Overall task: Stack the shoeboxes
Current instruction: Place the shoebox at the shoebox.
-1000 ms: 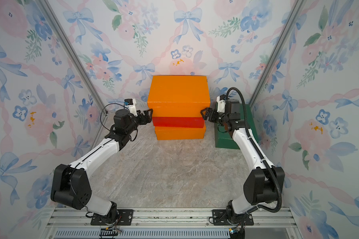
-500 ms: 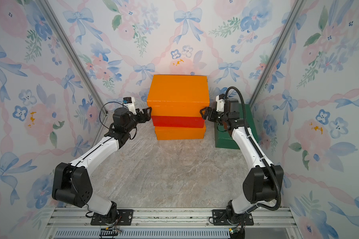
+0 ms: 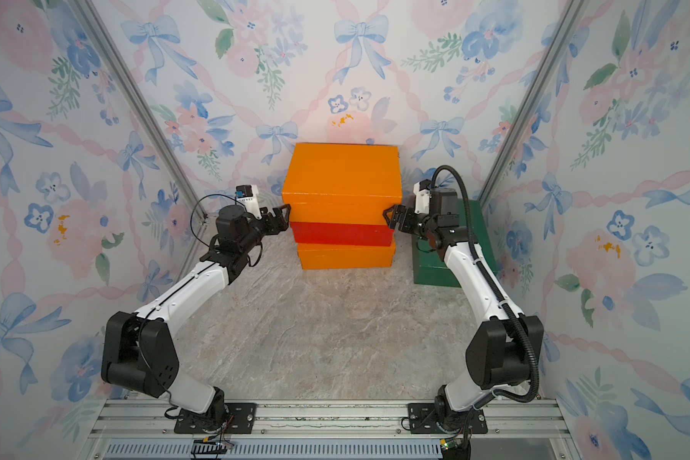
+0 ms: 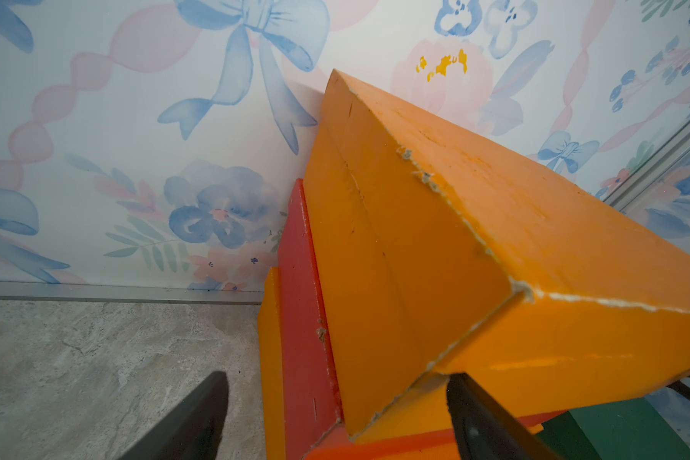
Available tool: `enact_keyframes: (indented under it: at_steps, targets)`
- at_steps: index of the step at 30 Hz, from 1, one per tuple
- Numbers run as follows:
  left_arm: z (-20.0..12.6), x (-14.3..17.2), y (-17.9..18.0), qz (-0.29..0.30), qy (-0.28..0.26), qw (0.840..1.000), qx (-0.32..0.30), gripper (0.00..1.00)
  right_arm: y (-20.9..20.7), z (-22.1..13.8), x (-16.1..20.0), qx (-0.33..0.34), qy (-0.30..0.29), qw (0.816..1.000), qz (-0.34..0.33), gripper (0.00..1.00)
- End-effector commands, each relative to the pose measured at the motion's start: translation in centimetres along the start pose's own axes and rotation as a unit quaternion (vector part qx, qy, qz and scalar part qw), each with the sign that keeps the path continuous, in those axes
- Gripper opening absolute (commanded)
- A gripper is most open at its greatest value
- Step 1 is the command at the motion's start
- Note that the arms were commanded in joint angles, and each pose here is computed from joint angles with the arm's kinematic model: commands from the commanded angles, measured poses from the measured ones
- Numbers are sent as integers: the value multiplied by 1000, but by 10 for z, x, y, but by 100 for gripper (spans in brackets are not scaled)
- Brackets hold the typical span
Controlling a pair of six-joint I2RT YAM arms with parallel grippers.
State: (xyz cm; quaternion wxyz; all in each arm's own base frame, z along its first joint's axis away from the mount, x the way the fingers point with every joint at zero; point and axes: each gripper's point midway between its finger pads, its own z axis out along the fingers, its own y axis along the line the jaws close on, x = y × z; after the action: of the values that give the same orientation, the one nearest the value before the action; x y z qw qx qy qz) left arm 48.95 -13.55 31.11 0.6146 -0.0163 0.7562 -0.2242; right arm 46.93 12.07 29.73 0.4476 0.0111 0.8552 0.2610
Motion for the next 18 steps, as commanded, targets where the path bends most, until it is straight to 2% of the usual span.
enact_keyframes:
  at_steps: [1,10,18]
  targets:
    - [4,-6,1,10,-4,1000,3,88,7,2,-6,-4,-4,1000,-8,97]
    - [-2,-7,-1,6,-5,1000,8,88,9,-1,-4,-5,-1,1000,-10,97]
    - [-36,-19,-2,-17,-24,999,17,87,19,-22,6,-16,-3,1000,-15,97]
